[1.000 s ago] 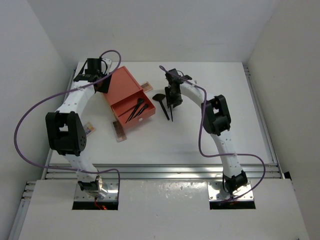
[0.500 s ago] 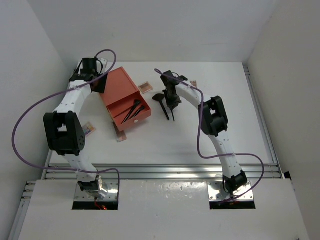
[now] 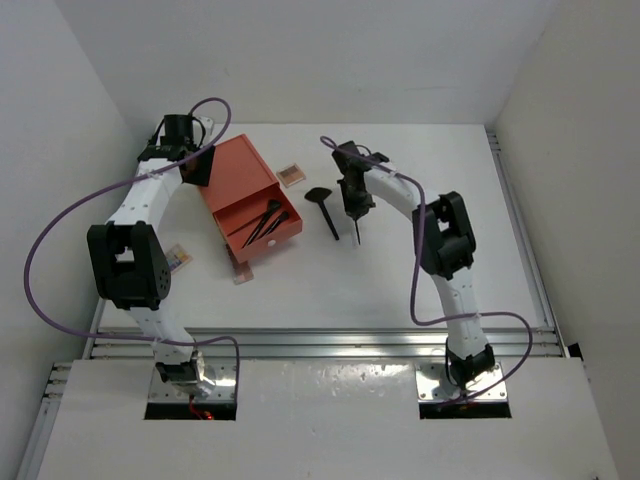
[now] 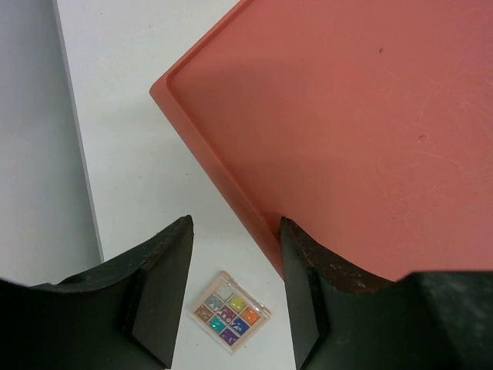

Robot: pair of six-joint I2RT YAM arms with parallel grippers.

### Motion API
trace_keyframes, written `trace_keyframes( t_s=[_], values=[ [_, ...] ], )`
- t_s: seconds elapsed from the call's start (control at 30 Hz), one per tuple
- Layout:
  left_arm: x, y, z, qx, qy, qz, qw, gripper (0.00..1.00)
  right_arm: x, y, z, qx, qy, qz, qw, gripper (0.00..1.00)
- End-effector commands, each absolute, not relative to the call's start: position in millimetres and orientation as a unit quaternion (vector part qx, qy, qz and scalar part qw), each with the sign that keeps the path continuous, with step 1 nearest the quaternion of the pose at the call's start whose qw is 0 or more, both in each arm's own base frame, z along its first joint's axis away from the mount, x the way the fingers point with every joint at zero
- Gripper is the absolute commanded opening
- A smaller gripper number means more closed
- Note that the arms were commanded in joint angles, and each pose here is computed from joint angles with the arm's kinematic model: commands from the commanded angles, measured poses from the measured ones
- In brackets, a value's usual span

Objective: Organize the makeup

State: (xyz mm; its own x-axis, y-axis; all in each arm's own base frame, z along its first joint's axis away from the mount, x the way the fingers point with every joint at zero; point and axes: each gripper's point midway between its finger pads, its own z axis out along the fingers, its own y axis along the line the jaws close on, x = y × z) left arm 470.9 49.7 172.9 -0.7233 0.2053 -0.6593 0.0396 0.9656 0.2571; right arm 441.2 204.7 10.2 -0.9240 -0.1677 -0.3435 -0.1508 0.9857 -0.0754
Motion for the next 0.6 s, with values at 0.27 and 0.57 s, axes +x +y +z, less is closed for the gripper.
trace_keyframes(
  t_s=[0.27,0.57],
  values=[
    [471,43,178,0.036,0.923,0.070,0.377,0.54,466,245,185,0.085,0.901,0.178,0.386,0.01],
    [476,29,175,-0.003,0.921,0.014,0.390,0.54,434,334,229,0.228,0.786,0.373,0.436,0.01]
  ],
)
